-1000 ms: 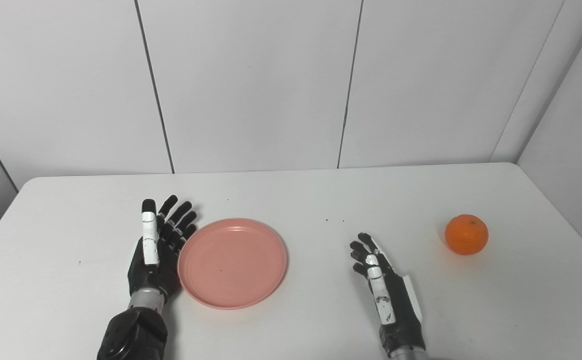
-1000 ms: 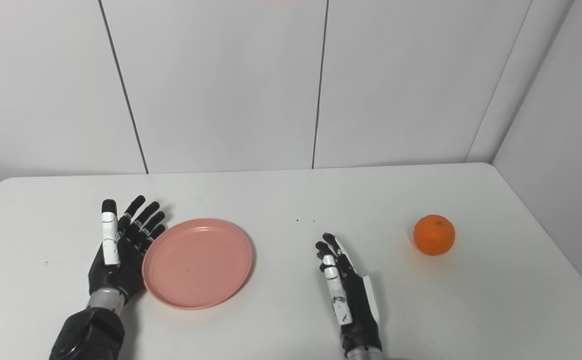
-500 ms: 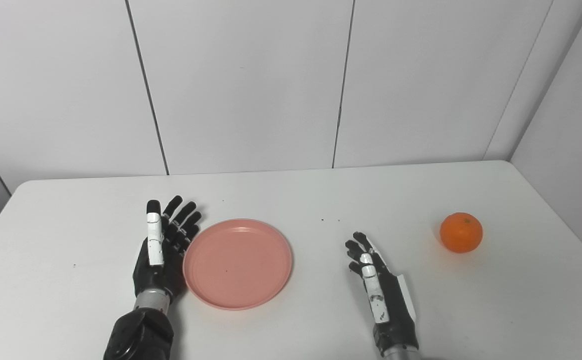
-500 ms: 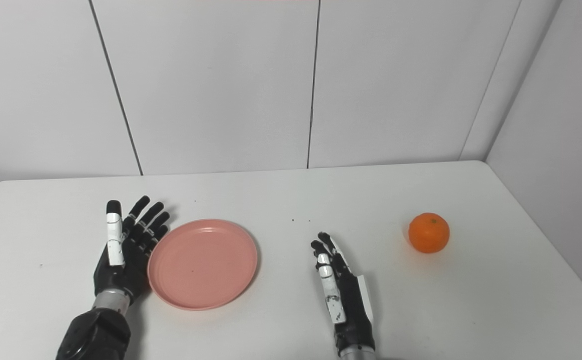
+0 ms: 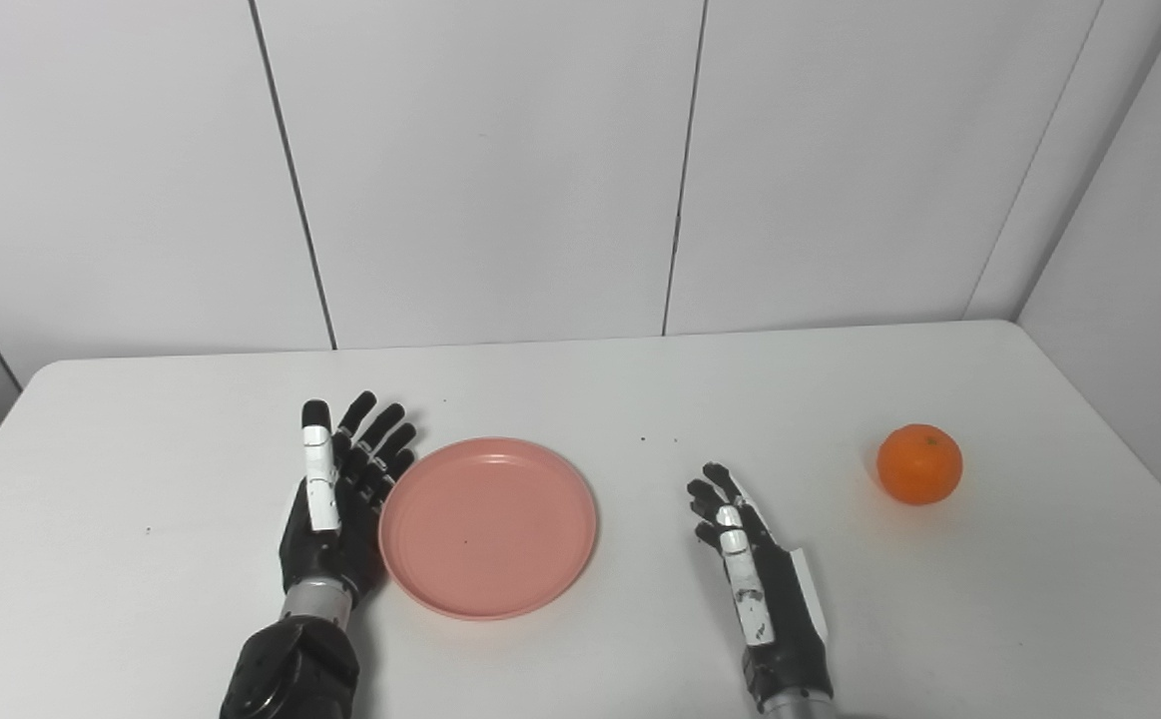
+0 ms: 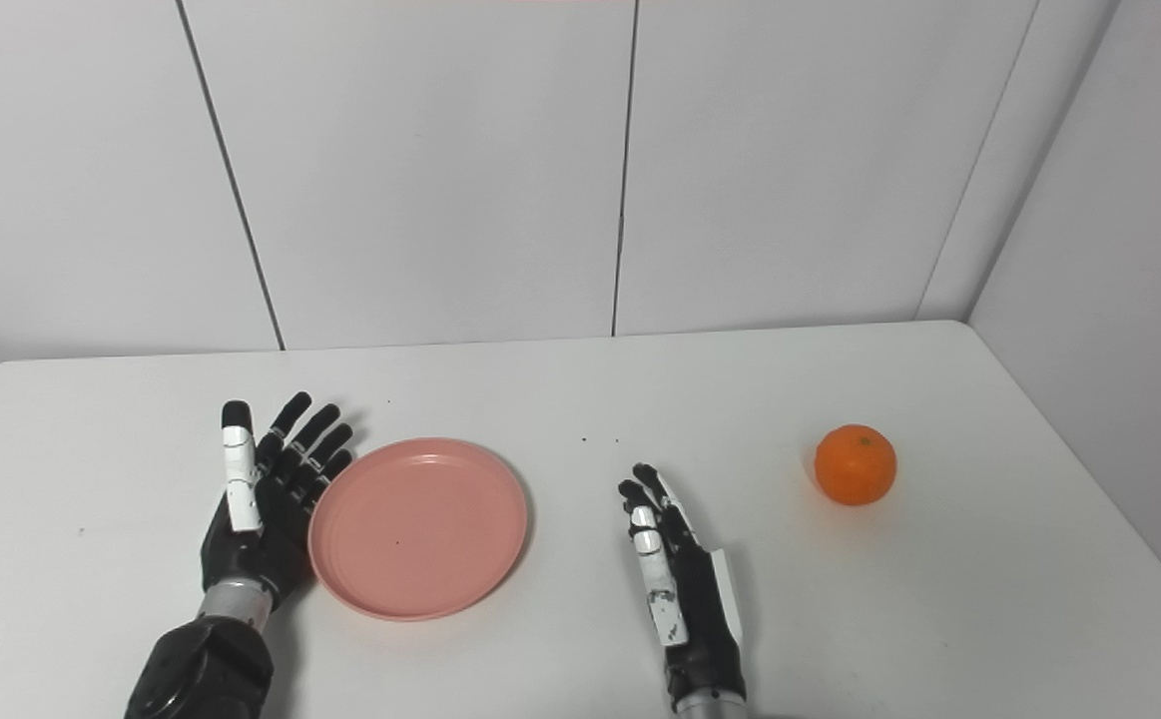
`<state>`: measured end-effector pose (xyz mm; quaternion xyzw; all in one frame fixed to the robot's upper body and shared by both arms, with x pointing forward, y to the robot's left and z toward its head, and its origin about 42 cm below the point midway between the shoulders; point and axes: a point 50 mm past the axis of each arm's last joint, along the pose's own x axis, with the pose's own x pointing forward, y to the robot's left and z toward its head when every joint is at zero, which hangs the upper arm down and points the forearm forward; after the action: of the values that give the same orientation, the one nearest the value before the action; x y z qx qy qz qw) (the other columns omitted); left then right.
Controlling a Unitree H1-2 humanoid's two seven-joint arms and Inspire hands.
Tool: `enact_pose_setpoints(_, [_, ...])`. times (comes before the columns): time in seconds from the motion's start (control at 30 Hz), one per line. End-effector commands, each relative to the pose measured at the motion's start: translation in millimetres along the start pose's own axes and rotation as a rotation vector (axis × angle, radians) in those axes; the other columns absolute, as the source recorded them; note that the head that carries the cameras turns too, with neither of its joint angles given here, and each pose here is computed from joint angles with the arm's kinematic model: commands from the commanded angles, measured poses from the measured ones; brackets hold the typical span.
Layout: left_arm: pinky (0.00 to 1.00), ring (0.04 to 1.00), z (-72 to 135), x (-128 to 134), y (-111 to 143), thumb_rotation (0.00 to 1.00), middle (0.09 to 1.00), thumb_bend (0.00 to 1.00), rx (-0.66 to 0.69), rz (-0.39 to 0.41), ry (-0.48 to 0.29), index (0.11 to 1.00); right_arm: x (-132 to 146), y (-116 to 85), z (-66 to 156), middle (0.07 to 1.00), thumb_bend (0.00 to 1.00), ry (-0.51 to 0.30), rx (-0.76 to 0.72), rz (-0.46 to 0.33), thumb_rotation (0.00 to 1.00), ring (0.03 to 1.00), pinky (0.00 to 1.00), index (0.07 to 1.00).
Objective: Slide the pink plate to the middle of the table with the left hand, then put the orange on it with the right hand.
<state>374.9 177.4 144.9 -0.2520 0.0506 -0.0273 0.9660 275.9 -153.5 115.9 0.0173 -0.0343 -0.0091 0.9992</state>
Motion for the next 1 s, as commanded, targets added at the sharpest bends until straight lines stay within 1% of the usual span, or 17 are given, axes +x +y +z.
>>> enact_pose_setpoints(0.0, [0.90,0.854,-10,-2,-3,0.85,0.833,0.86,-0.005,0.013,0.049,0.850,-5,19,-11,0.862,0.73,0.094,0.029,0.054,1.00,0.882,0.89,0.889])
enact_pose_setpoints(0.13, [0.92,0.847,-11,-1,-4,0.85,0.832,0.85,-0.007,0.009,0.056,0.856,-4,19,-11,0.863,0.72,0.092,0.032,0.056,1.00,0.883,0.89,0.891])
enact_pose_setpoints(0.23, [0.91,0.847,-11,-1,-4,0.86,0.831,0.85,0.000,0.010,0.058,0.854,-3,18,-12,0.864,0.72,0.091,0.031,0.054,1.00,0.882,0.87,0.894])
enact_pose_setpoints(0.37, [0.92,0.850,-13,0,-1,0.85,0.829,0.85,0.000,0.012,0.061,0.853,-3,17,-10,0.859,0.70,0.068,0.015,0.043,1.00,0.875,0.86,0.892])
enact_pose_setpoints(0.47, [0.92,0.854,-14,-1,0,0.84,0.830,0.87,-0.001,0.013,0.062,0.855,-5,14,-8,0.849,0.68,0.010,-0.077,0.031,1.00,0.866,0.82,0.884])
enact_pose_setpoints(0.5, [0.92,0.856,-14,-1,1,0.84,0.832,0.87,-0.005,0.015,0.062,0.856,-5,13,-7,0.847,0.67,-0.018,-0.132,0.027,1.00,0.865,0.82,0.882])
enact_pose_setpoints(0.63, [0.93,0.861,-15,0,7,0.83,0.834,0.88,-0.006,0.022,0.065,0.850,-8,13,8,0.851,0.64,-0.119,-0.329,-0.001,1.00,0.855,0.83,0.871])
enact_pose_setpoints(0.7, [0.92,0.861,-16,1,9,0.84,0.835,0.87,-0.005,0.023,0.065,0.852,-8,14,16,0.857,0.64,-0.154,-0.380,-0.015,1.00,0.853,0.81,0.856])
enact_pose_setpoints(0.83, [0.93,0.861,-18,1,13,0.84,0.841,0.86,-0.010,0.030,0.070,0.859,-7,14,29,0.858,0.66,-0.198,-0.449,-0.044,1.00,0.844,0.78,0.811])
enact_pose_setpoints(0.9, [0.96,0.862,-19,2,15,0.83,0.841,0.86,-0.017,0.035,0.076,0.855,-5,12,38,0.839,0.69,-0.222,-0.472,-0.062,1.00,0.823,0.76,0.777])
enact_pose_setpoints(0.97, [0.98,0.865,-20,3,15,0.83,0.842,0.86,-0.017,0.034,0.075,0.852,-1,8,46,0.817,0.71,-0.240,-0.495,-0.077,1.00,0.795,0.72,0.769])
